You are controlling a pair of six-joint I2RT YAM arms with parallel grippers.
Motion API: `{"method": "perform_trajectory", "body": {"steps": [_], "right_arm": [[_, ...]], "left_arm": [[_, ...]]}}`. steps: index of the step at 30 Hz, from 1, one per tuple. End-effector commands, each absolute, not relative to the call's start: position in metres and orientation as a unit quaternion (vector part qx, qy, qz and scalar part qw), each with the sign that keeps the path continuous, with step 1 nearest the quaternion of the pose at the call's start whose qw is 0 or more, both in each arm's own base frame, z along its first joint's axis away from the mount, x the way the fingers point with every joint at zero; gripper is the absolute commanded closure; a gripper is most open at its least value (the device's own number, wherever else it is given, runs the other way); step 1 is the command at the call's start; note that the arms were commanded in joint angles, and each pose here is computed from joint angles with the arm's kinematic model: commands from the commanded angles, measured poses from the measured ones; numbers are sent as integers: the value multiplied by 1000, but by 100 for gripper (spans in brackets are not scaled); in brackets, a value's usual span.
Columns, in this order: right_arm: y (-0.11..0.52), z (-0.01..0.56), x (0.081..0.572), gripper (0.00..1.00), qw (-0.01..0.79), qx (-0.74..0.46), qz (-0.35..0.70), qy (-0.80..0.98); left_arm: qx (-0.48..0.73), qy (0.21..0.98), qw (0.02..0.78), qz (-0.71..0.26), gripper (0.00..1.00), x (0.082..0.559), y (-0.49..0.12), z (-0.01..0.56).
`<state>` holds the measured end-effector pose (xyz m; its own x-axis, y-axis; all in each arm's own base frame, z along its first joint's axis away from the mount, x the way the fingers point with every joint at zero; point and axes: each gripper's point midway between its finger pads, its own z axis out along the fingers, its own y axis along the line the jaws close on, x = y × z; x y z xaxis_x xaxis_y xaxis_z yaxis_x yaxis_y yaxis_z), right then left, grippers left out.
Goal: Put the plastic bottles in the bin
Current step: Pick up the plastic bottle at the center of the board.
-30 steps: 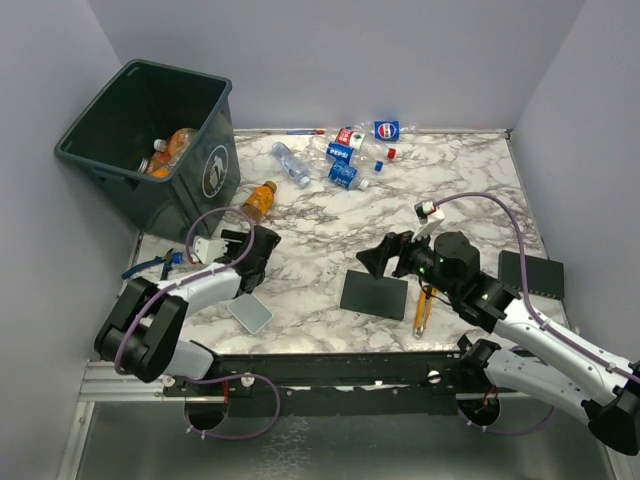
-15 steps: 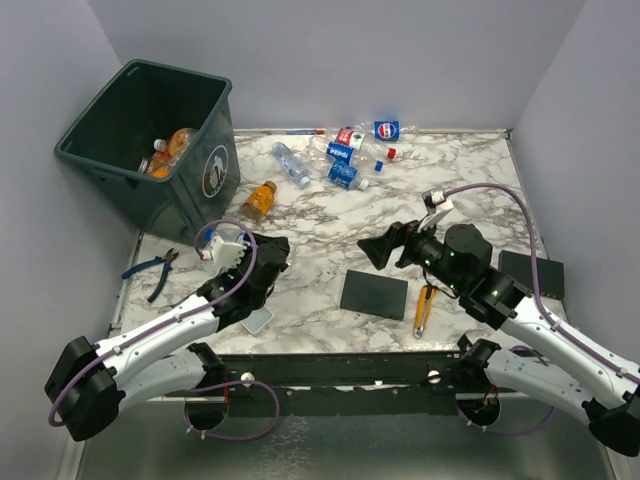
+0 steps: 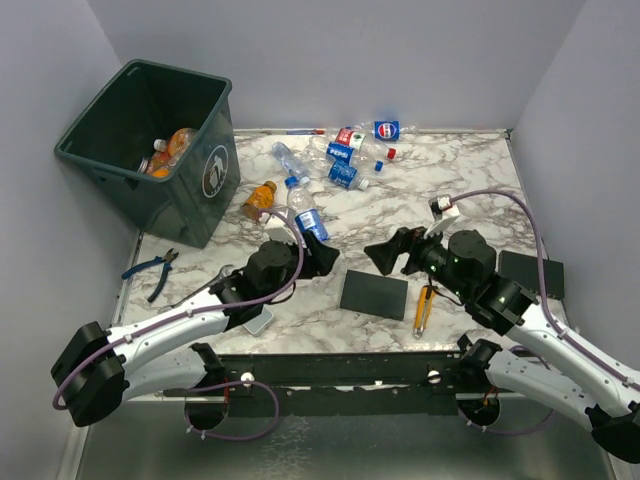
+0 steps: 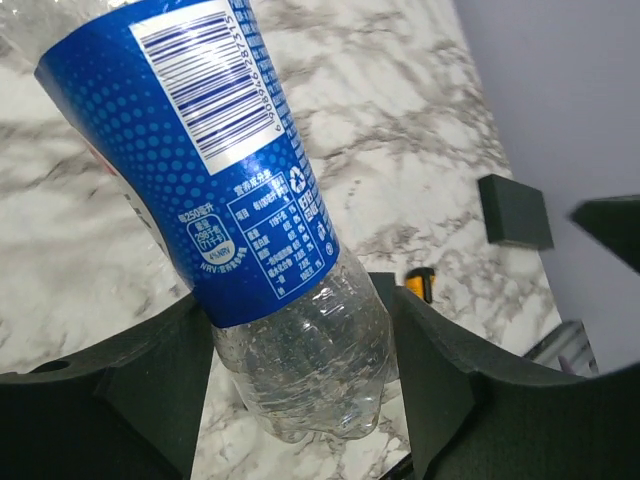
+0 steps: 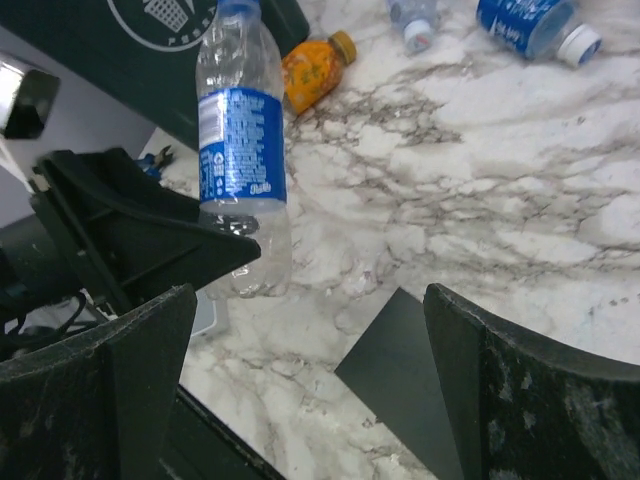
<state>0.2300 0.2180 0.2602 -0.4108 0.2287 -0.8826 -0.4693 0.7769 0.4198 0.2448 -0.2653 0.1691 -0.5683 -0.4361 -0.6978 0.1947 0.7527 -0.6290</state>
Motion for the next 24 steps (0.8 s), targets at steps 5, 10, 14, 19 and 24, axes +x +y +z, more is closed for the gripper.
{"method": "perform_trajectory", "body": {"steps": [5,10,14,19,24], "right_arm": [[252,303,202,0,518,-75,483,702],[253,327,209,0,537,-54,499,678],[259,327,216,0,538,-61,491,683],[279,310,222,2,503,-79,492,706],[288,302,224,6,491,-84,500,708]], "left_arm": [[250,655,557,-446,81,201,-313,253],[323,603,554,-474,82,179,-324,262],[335,585,571,-469,85,176,-322,266],[340,576,575,-471,86,174,-324,272],[337,577,578,-468,87,172,-325,272]]}}
